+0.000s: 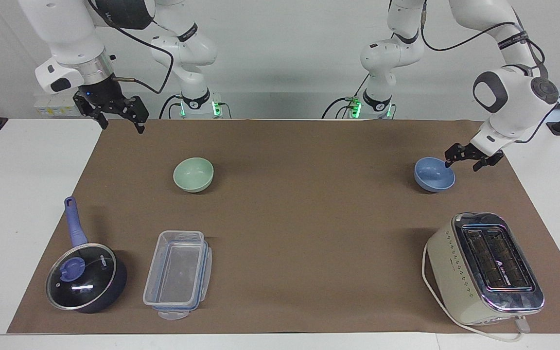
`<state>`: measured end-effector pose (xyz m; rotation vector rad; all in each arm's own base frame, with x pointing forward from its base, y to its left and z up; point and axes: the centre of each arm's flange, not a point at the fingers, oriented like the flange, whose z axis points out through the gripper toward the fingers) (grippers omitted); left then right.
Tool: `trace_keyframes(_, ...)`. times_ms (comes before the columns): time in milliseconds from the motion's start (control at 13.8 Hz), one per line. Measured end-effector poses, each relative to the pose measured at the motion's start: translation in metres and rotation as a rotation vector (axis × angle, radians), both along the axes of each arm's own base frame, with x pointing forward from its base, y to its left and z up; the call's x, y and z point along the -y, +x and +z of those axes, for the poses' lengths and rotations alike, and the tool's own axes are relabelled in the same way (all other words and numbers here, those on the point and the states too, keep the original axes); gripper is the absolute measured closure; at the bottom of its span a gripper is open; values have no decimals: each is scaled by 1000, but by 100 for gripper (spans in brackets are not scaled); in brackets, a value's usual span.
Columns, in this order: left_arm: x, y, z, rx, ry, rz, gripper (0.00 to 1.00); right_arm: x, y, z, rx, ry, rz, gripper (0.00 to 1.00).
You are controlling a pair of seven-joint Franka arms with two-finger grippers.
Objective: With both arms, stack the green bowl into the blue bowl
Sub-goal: 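Reach the left gripper down and grasp the rim of the blue bowl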
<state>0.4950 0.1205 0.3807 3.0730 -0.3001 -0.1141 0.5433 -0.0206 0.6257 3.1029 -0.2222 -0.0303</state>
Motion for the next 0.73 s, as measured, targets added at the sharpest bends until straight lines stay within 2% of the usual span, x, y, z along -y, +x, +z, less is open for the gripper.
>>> trace_keyframes(363, 1, -12, -33, 10, -5, 12, 0, 0, 0, 0, 0, 0, 0, 0)
trace_keyframes(580, -1, -17, -55, -12, -23, 31, 0, 0, 0, 0, 0, 0, 0, 0)
trace_keyframes(725, 0, -17, -59, -17, -25, 31, 22, 0, 0, 0, 0, 0, 0, 0)
